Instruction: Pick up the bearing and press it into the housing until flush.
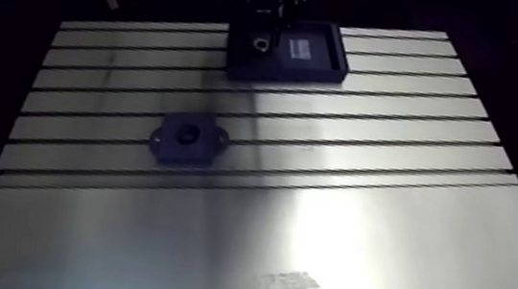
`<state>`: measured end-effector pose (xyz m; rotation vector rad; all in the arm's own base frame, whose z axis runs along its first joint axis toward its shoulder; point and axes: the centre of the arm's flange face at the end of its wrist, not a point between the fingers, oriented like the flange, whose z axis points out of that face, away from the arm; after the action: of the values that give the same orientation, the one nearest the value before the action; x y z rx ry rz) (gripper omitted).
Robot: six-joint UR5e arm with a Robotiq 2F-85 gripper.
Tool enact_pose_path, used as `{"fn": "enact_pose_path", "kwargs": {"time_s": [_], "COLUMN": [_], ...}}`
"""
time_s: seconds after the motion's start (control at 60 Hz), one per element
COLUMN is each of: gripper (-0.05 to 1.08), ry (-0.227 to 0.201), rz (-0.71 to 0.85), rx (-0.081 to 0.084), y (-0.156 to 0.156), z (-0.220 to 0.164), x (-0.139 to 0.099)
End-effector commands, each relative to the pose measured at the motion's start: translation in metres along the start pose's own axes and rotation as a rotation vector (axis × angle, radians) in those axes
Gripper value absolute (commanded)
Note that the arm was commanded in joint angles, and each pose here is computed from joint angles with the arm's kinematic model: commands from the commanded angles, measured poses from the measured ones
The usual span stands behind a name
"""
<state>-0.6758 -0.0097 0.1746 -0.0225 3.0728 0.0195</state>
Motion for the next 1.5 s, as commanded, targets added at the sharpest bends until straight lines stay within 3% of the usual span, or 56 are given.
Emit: {"fn": "enact_pose_path", "kwargs": {"time_s": [0.017,0.267,0.567,1.017,1.5], "gripper": [0.59,0.61,0.64,0.70,0.75], "ry": [0.015,0.040,0.073,0.055,0.041], "rz": [-0.001,-0.003,-0.013,-0.021,-0.111], "rx": [0.000,-0.002,-0.009,-0.010,-0.011], "y": [0.000,-0.003,-0.010,-0.024,-0.077], "z": [-0.011,-0.040,-0.093,-0.098,-0.096], "x": [-0.002,-0.013,-0.049,-0.102,-0.158]}}
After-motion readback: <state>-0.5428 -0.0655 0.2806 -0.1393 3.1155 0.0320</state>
